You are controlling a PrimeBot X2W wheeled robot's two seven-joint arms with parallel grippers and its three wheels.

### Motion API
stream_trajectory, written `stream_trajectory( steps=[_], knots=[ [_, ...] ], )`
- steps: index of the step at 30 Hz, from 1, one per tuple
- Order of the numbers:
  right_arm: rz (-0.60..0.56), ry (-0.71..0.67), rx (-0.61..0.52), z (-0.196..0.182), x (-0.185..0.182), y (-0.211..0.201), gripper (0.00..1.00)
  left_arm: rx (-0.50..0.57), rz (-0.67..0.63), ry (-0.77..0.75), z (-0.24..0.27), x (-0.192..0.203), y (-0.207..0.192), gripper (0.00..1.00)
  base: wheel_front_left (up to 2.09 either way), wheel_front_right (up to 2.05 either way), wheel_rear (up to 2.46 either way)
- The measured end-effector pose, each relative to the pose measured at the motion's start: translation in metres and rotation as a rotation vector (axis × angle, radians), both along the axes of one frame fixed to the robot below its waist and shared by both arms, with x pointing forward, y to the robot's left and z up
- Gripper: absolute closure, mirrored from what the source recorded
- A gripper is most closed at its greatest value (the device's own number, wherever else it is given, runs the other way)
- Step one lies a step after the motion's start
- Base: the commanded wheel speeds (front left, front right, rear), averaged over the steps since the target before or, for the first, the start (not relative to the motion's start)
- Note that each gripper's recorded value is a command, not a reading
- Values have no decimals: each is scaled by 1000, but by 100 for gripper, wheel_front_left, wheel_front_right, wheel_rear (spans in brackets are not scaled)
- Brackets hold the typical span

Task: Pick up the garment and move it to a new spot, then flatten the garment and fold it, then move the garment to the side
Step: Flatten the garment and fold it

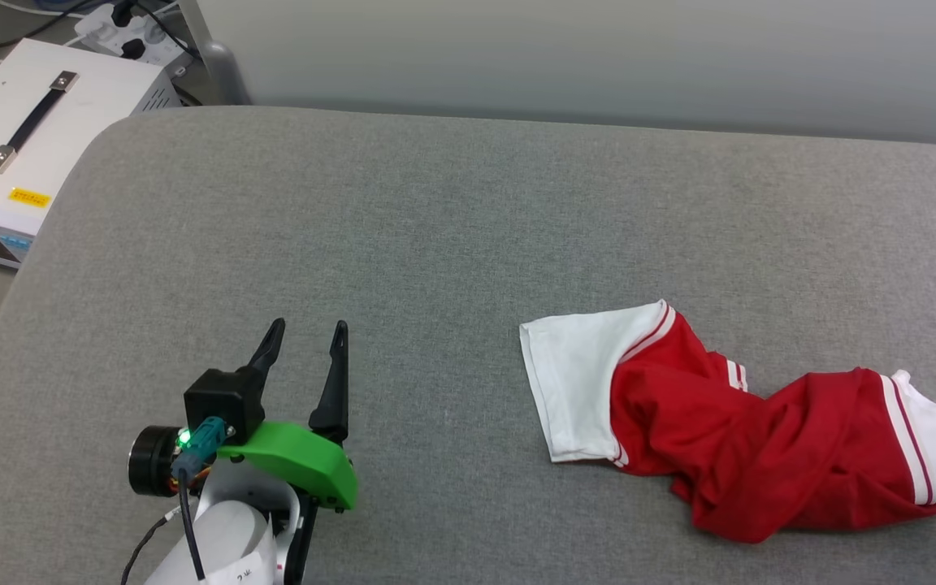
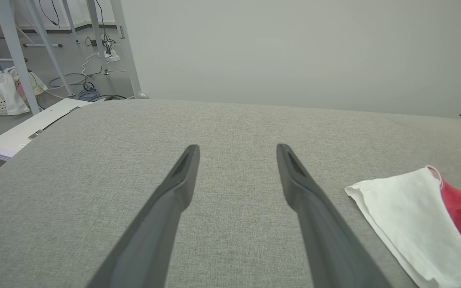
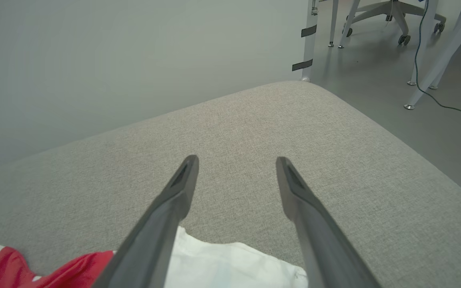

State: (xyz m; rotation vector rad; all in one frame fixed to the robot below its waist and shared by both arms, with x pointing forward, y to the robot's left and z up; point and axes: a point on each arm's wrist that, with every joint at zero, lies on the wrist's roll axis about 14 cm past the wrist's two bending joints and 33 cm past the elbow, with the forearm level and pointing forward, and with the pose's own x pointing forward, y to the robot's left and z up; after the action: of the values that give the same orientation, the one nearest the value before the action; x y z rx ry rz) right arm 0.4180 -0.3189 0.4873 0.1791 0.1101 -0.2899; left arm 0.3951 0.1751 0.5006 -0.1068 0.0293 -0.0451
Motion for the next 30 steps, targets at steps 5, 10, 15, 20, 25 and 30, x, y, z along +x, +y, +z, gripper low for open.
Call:
stream_trajectory(
  steps=[5,10,15,20,25,30],
  knots=[
    [134,-73,-34,17,-4,51,0,7,13,-10,5,-7,5,0,0,0,0],
    [243,-105,-51,28,-17,90,0,21,25,-14,10,-12,12,0,0,0,0],
    [339,-140,-59,40,-33,125,0,36,2,17,9,-12,11,0,0,0,0],
    [388,-143,-58,47,-49,143,0,53,-70,82,0,-8,-4,0,0,0,0],
    [408,-148,-66,54,-53,149,0,77,-210,167,-9,12,-37,0,0,0,0],
    [399,-112,-61,46,-51,146,0,113,-379,331,-31,31,-76,0,0,0,0]
  ],
)
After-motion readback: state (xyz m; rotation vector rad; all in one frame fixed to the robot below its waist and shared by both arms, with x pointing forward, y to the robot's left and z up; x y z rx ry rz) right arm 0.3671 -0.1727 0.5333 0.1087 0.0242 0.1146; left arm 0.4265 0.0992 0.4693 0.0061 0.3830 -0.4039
